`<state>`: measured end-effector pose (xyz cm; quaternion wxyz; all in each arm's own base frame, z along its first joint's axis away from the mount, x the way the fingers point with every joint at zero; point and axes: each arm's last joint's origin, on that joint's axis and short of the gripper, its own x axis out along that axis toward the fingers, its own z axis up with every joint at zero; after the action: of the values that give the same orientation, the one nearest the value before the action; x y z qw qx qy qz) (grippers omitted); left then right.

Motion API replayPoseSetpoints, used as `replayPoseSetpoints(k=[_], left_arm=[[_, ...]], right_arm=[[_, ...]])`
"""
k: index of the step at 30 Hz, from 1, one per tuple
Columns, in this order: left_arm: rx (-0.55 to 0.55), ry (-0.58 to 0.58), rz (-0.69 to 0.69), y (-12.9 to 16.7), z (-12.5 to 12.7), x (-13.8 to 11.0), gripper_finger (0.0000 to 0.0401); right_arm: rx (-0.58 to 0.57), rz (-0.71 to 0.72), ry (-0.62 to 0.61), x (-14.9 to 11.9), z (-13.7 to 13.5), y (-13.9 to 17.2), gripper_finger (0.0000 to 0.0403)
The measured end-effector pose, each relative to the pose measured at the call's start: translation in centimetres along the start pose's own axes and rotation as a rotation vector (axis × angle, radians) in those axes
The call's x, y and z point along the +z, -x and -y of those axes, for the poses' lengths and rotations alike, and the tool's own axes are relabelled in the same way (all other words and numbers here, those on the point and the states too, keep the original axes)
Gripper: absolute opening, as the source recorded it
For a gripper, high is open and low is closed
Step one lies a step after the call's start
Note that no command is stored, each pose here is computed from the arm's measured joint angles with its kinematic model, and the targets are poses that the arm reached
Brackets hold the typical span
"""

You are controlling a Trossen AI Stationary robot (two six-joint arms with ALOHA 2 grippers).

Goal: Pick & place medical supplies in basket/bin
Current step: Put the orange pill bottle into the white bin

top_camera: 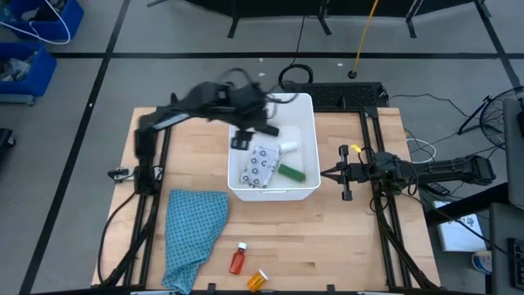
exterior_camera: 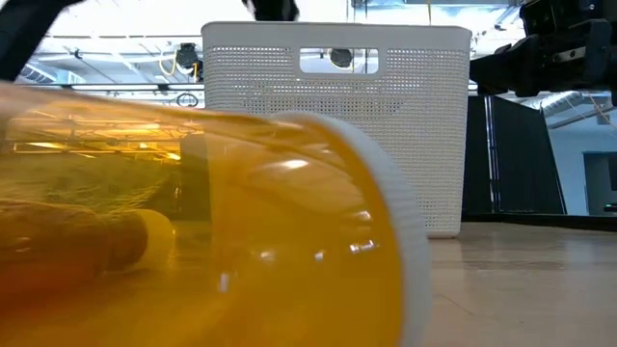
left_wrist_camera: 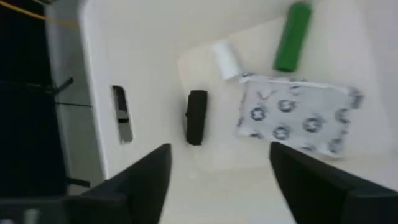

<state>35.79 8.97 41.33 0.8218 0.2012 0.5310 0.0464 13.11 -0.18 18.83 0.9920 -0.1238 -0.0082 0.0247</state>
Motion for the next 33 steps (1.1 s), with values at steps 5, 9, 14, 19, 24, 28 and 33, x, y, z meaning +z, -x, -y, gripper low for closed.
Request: replayPoseSetpoints(k=[5, 9, 14, 19, 24, 28, 33], left_arm=[[-0.001, 0.086, 0.071, 7.0, 2.4, -2.3, 0.0158], [-0.014, 0.162, 0.115, 10.2, 3.8, -4.7, 0.0053], [-0.042, 0.136, 0.286, 10.6, 6.3, -6.8, 0.0013], [-0.054, 0.147, 0.453, 9.4, 8.5, -10.9, 0.0004], [-0.020, 0.281, 0.634, 7.4, 10.6, -15.2, 0.0004], [-0.034, 0.384, 0.722, 4.9, 12.6, -18.2, 0.0004], [-0.017, 0.522, 0.858, 2.0, 14.3, -20.6, 0.0003]], right_arm=[[0.000, -0.001, 0.000, 0.0, 0.0, 0.0, 0.0000], [-0.001, 0.005, 0.000, 0.0, 0.0, 0.0, 0.0000], [-0.005, 0.023, -0.002, 0.2, 0.0, 0.0, 0.0000], [-0.005, 0.022, -0.003, 0.2, 0.0, 0.0, 0.0000], [-0.004, 0.022, -0.003, 0.2, 0.0, 0.0, 0.0000], [-0.004, 0.022, -0.003, 0.2, 0.0, 0.0, 0.0000], [-0.004, 0.022, -0.003, 0.2, 0.0, 0.0, 0.0000]])
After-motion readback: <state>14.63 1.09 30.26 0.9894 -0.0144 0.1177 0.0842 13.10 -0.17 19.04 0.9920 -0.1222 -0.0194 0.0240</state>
